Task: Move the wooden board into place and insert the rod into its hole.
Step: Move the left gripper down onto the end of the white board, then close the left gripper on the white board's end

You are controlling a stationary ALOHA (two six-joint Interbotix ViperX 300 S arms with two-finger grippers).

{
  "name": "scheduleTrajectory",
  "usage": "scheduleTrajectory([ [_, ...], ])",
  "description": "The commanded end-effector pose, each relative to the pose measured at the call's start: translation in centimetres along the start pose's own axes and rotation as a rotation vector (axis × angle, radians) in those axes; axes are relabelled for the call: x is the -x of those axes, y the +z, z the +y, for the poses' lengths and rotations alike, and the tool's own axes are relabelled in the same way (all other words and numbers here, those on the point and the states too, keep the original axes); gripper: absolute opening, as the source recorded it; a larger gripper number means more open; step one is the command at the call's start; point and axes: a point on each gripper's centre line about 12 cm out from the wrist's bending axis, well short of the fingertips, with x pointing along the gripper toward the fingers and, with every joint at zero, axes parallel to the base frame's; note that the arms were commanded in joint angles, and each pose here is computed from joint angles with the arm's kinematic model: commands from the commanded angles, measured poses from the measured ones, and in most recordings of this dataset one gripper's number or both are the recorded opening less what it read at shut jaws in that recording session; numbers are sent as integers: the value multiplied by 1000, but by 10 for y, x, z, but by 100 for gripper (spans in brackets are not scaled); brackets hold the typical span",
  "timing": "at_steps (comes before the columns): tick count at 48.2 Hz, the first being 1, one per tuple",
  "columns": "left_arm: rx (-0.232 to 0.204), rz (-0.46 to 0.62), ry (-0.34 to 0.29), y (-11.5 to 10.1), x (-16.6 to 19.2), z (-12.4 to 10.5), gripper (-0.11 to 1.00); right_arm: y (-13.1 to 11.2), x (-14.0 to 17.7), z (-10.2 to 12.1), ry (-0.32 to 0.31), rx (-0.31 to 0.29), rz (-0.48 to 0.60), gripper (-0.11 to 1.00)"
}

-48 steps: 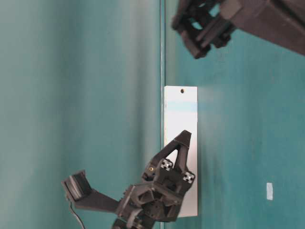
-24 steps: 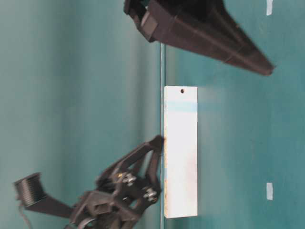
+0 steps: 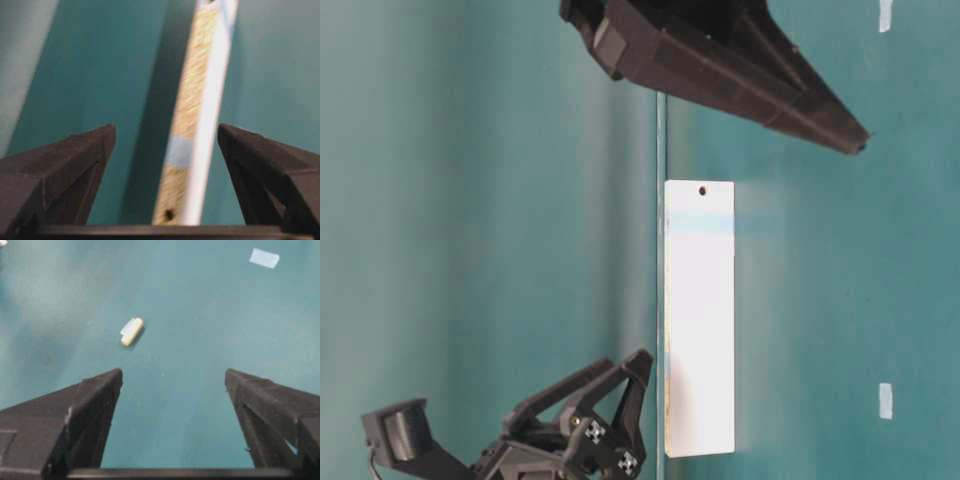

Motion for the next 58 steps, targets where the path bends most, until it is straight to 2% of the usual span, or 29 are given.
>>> scheduleTrajectory([
  [1,-18,-2,25,0,0,11,91,14,4,1,3,3,-43,94],
  [13,-24,46,1,-12,-20,5,91,12,4,0,-2,0,-25,94],
  [32,-43,73,-40,-13,-55,-10,91,12,4,-2,-7,0,-12,94],
  [50,-44,106,-55,-24,-66,-15,90,15,4,-3,-11,-1,-6,94],
  [54,-43,112,-58,-26,-67,-16,81,15,4,-3,-11,0,-8,94],
  [58,-38,115,-58,-27,-68,-16,60,16,3,-3,-11,-2,-11,94],
])
